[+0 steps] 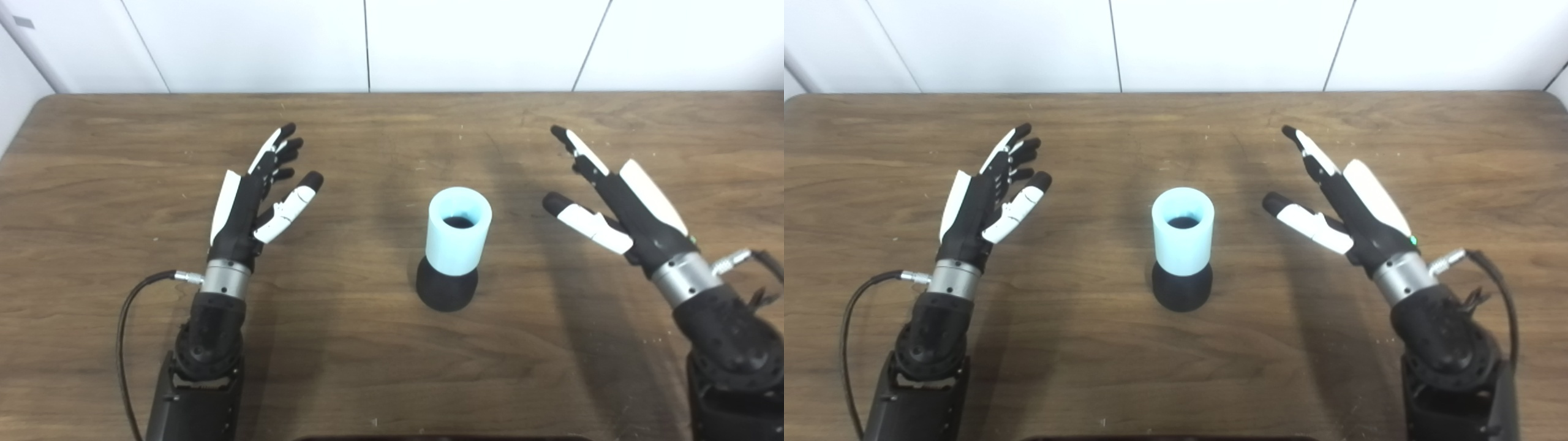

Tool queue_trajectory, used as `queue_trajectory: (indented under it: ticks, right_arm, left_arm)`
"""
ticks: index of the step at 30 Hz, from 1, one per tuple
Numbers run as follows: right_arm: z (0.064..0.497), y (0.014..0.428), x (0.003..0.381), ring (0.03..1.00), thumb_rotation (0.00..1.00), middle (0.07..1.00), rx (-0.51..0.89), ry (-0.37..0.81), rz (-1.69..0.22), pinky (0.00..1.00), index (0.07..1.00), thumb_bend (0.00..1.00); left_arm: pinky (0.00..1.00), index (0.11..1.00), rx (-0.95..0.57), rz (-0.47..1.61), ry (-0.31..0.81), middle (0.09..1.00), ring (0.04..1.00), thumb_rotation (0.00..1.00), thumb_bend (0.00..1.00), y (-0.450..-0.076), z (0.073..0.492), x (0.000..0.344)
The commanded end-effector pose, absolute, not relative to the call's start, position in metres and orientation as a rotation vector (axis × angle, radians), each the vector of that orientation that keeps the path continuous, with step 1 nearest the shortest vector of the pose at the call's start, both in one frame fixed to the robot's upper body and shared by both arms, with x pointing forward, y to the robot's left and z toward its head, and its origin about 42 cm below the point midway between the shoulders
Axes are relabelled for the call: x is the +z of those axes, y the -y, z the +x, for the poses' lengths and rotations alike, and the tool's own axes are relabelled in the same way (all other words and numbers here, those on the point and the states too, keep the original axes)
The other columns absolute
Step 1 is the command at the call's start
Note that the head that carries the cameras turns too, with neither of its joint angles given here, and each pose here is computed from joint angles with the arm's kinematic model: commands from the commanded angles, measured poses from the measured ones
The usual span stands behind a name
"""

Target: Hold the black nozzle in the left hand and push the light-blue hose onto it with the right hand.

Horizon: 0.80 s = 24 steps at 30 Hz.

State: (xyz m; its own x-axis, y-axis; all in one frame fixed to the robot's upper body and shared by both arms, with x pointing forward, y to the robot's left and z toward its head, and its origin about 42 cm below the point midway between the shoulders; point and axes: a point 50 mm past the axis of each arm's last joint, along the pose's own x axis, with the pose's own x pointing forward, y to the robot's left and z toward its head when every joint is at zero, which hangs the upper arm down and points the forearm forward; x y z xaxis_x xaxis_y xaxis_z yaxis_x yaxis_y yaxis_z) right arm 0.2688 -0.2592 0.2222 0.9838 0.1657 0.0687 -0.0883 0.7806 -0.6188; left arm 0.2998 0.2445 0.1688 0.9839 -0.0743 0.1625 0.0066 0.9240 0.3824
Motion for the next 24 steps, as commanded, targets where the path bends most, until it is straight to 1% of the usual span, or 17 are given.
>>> queue_trajectory:
  ticks: [1, 4, 6, 8, 11, 14, 17, 20, 24]
  right_arm:
    - [0.271, 0.259, 0.228, 0.951, 1.00, 0.955, 0.069, 0.190, -0.620, 0.88, 0.963, 0.49]
    - [0.273, 0.254, 0.214, 0.933, 1.00, 0.932, 0.021, 0.174, -0.496, 0.87, 0.937, 0.46]
    - [0.276, 0.249, 0.202, 0.933, 1.00, 0.934, 0.010, 0.147, -0.346, 0.85, 0.930, 0.44]
    - [0.278, 0.244, 0.192, 0.949, 1.00, 0.942, 0.008, 0.121, -0.200, 0.88, 0.928, 0.44]
    - [0.282, 0.239, 0.180, 0.980, 1.00, 0.954, -0.007, 0.090, -0.007, 0.96, 0.938, 0.49]
    - [0.283, 0.236, 0.165, 0.998, 1.00, 0.981, -0.003, 0.074, 0.119, 0.99, 0.949, 0.52]
    - [0.283, 0.238, 0.154, 1.000, 1.00, 0.999, 0.005, 0.075, 0.157, 1.00, 0.993, 0.53]
    - [0.281, 0.246, 0.143, 1.000, 1.00, 1.000, -0.005, 0.090, 0.137, 1.00, 1.000, 0.54]
    - [0.277, 0.258, 0.132, 1.000, 1.00, 1.000, 0.002, 0.090, 0.073, 1.00, 1.000, 0.54]
  left_arm:
    - [0.91, 0.942, -0.063, 0.355, 0.196, 0.939, 0.945, 0.79, 0.49, -0.246, 0.300, 0.182]
    - [0.93, 0.962, -0.079, 0.314, 0.160, 0.954, 0.955, 0.82, 0.50, -0.249, 0.296, 0.180]
    - [0.94, 0.975, -0.077, 0.271, 0.153, 0.961, 0.957, 0.84, 0.49, -0.250, 0.292, 0.178]
    - [0.94, 0.988, -0.070, 0.230, 0.152, 0.967, 0.959, 0.86, 0.48, -0.251, 0.289, 0.173]
    - [0.95, 0.995, -0.049, 0.177, 0.154, 0.982, 0.968, 0.86, 0.47, -0.254, 0.285, 0.161]
    - [0.96, 0.992, -0.032, 0.127, 0.156, 0.986, 0.974, 0.87, 0.47, -0.251, 0.281, 0.145]
    - [0.96, 0.990, -0.016, 0.101, 0.152, 0.987, 0.980, 0.87, 0.48, -0.249, 0.278, 0.132]
    - [0.99, 0.993, -0.005, 0.080, 0.154, 0.990, 0.991, 0.88, 0.49, -0.249, 0.276, 0.124]
    - [1.00, 1.000, 0.018, 0.061, 0.162, 0.999, 0.999, 0.88, 0.50, -0.255, 0.272, 0.121]
